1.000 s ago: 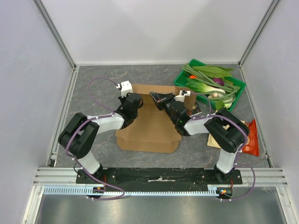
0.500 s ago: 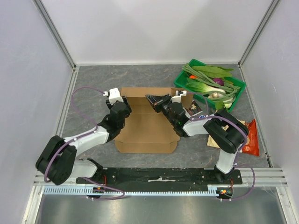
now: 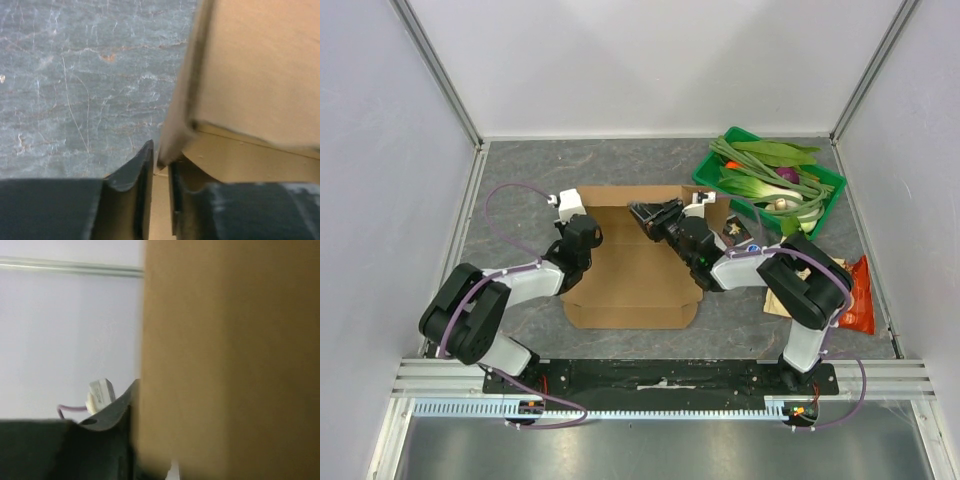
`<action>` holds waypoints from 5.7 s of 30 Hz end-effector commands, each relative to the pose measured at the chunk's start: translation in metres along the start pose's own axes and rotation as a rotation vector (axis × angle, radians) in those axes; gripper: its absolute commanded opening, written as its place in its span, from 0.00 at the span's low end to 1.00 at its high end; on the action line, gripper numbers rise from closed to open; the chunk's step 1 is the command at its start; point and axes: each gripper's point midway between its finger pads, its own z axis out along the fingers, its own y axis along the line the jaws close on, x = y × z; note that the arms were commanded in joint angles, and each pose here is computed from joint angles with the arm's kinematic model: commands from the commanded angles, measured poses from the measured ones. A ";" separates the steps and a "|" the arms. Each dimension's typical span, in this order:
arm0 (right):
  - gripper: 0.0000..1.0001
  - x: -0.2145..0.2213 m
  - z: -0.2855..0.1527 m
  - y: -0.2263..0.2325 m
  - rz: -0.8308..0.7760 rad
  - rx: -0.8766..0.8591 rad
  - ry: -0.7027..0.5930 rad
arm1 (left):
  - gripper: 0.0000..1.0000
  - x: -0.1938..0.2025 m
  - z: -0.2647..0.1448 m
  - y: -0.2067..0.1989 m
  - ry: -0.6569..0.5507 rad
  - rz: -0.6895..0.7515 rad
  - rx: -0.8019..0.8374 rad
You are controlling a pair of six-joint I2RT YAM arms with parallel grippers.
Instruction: Fold the paper box
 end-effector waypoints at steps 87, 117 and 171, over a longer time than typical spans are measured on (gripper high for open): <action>0.55 -0.102 -0.063 -0.019 -1.286 0.315 0.302 | 0.02 -0.040 -0.026 0.057 -0.066 -0.122 -0.173; 0.51 -0.109 0.026 -0.133 -1.017 0.410 0.085 | 0.02 -0.030 -0.022 0.060 -0.032 -0.111 -0.195; 0.64 -0.009 0.019 -0.164 -1.054 0.280 0.380 | 0.02 -0.025 -0.026 0.063 -0.024 -0.121 -0.192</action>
